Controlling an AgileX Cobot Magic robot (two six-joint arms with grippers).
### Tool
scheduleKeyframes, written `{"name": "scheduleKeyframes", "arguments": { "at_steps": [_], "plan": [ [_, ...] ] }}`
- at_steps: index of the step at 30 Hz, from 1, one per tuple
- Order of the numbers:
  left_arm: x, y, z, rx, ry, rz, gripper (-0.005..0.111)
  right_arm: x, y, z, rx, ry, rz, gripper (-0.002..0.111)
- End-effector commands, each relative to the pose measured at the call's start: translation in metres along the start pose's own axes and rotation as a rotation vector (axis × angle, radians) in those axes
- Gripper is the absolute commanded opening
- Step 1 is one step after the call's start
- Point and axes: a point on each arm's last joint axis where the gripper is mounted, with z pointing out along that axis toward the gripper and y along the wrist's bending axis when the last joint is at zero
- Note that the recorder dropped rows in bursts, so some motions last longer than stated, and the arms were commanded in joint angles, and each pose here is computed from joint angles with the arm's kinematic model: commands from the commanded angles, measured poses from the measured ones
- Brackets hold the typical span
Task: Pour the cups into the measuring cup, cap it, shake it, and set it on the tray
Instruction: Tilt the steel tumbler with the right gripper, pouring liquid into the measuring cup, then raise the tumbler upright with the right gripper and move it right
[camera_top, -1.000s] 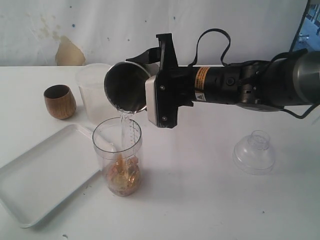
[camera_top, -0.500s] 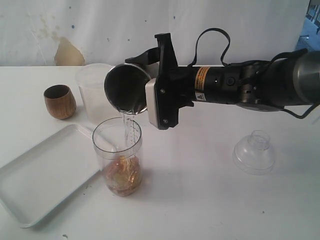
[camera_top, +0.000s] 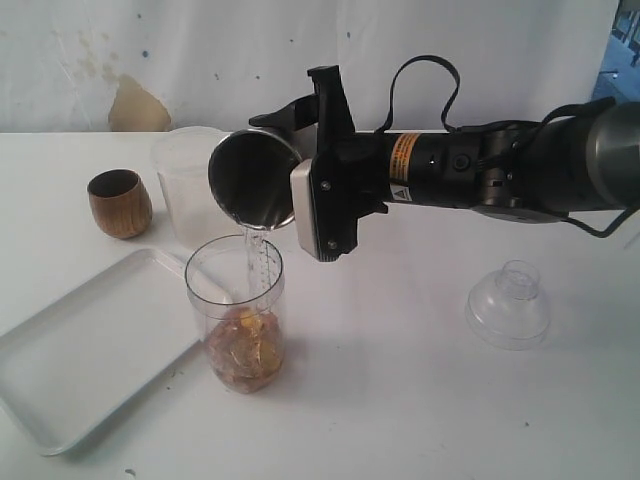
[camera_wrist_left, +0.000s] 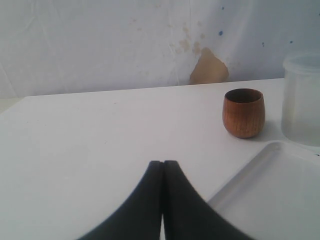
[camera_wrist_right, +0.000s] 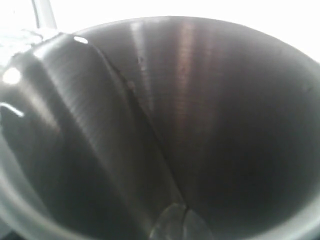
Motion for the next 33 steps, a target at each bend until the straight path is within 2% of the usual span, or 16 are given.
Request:
{"name": "scheduleKeyframes", "arguments": {
  "at_steps": [1,13,24,27,33],
  "plan": [
    [0.0008,-0.0004,0.0001,0.005,-0.007,0.005,0.000,-0.0039,-0.0122,-0.0023,0.056,-0.026,-0.002,0.000],
    [0.0008,-0.0004,0.0001,0.005,-0.007,0.005,0.000,-0.0039,-0.0122,-0.0023,0.057,-0.025,-0.036,0.000],
    [0.0008,-0.0004,0.0001,0.005,-0.007,0.005,0.000,-0.0038,-0.0123,-0.0023,0.057,-0.026,0.008,0.000],
    [0.0008,-0.0004,0.0001,0.005,-0.007,0.005,0.000,-0.0038,-0.0123,-0.0023,0.056,-0.028,0.102,0.000],
    [0.0008,-0.0004,0.0001,0.005,-0.007,0.005,0.000,-0.0010,-0.0105,-0.0022,0.038,-0.005,0.522,0.000]
  ]
}}
